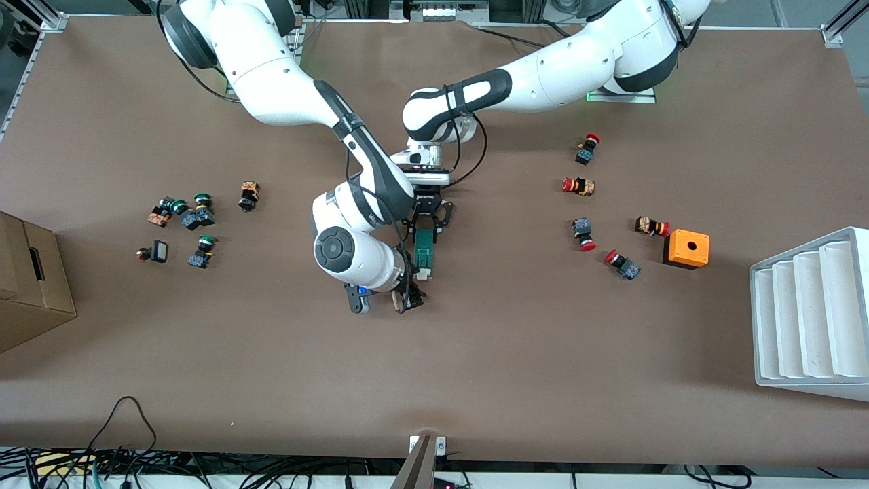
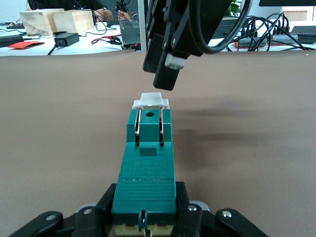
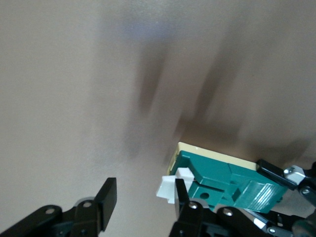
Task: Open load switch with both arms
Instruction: 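Bring the right gripper to the white lever handle of the switch, then close the right gripper on the white lever handle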
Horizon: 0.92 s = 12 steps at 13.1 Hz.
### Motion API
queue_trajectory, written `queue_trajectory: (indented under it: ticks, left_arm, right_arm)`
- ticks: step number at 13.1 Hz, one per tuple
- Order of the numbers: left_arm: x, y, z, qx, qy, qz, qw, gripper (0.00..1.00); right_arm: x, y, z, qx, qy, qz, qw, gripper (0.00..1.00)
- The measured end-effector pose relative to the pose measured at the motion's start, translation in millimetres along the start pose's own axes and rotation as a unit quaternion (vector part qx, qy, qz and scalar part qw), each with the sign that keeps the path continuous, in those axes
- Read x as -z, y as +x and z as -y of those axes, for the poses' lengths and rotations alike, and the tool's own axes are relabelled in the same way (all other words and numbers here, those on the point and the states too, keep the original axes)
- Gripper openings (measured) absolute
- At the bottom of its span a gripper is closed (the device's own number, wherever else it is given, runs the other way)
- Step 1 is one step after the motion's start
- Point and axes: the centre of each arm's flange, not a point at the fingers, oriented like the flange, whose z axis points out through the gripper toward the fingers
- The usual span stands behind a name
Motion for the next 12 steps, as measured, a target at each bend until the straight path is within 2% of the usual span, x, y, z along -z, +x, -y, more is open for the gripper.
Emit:
queue_trajectory:
  ticks: [4,6,10,12]
  left_arm:
    - [0.0,0.0,0.0,0.000,0.000,0.000,1.000,0.50]
    - [0.0,0.0,0.0,0.000,0.000,0.000,1.000,0.50]
    - [-0.1,-0.1,0.0,0.000,0.000,0.000,1.000,0.50]
    - [-0.1,-0.1,0.0,0.000,0.000,0.000,1.000,0.50]
  right_arm:
    - [-4.5,3.4,0.2,-0.028,-0.004,0.010,1.000,0.54]
    - [-4.1,4.9,-0.1,-0.042,-0.011,0.024,0.999,0.54]
    - [-6.5,4.2,-4.5,-0.061,-0.034,0.025,0.997,0.52]
    - [-6.9,4.0,-5.1,-0.066,-0.036,0.024,0.997,0.52]
